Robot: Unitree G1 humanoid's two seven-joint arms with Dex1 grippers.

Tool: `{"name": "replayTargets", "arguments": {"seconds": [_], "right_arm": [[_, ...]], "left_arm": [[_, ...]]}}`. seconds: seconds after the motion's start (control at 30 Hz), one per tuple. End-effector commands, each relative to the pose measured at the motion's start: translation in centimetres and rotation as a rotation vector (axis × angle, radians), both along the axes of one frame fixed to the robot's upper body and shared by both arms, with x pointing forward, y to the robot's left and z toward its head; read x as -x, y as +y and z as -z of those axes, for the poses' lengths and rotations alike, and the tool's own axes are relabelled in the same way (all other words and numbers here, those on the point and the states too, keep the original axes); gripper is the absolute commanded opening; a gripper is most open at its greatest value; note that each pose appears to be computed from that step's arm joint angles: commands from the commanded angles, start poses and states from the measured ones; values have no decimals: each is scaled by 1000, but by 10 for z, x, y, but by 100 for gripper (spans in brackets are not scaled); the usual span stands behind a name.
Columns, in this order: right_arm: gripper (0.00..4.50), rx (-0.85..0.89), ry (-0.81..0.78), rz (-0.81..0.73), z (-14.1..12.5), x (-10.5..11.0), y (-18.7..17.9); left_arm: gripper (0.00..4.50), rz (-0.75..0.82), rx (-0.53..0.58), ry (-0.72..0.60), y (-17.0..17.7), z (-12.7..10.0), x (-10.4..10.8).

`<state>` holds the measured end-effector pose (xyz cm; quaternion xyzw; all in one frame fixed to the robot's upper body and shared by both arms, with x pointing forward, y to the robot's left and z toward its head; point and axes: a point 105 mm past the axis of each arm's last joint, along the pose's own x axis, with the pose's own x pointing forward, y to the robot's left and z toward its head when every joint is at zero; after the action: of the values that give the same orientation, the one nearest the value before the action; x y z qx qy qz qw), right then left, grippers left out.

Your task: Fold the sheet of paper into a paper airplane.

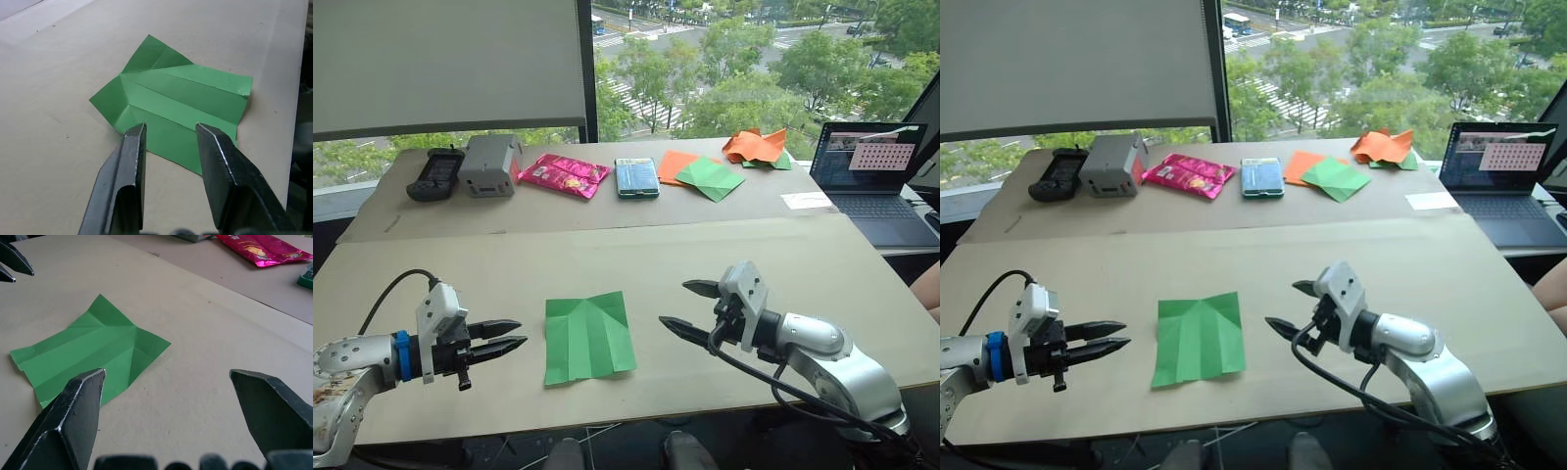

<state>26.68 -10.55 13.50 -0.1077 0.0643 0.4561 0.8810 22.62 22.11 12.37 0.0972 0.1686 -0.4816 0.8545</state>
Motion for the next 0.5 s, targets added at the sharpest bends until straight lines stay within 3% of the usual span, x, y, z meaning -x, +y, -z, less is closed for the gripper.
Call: {"name": "replayTargets", "arguments": {"seconds": [0.03,0.2,0.5], "right_arm": [[450,0,-61,-18,-11,4,5],[450,10,-56,-17,-7,8,9],[450,42,-43,-66,-2,24,20]], "left_arm": [[2,74,-39,-38,-15,4,-3],[2,93,-53,-44,-33,22,-12],[2,95,-218,-22,-33,66,-20]]}}
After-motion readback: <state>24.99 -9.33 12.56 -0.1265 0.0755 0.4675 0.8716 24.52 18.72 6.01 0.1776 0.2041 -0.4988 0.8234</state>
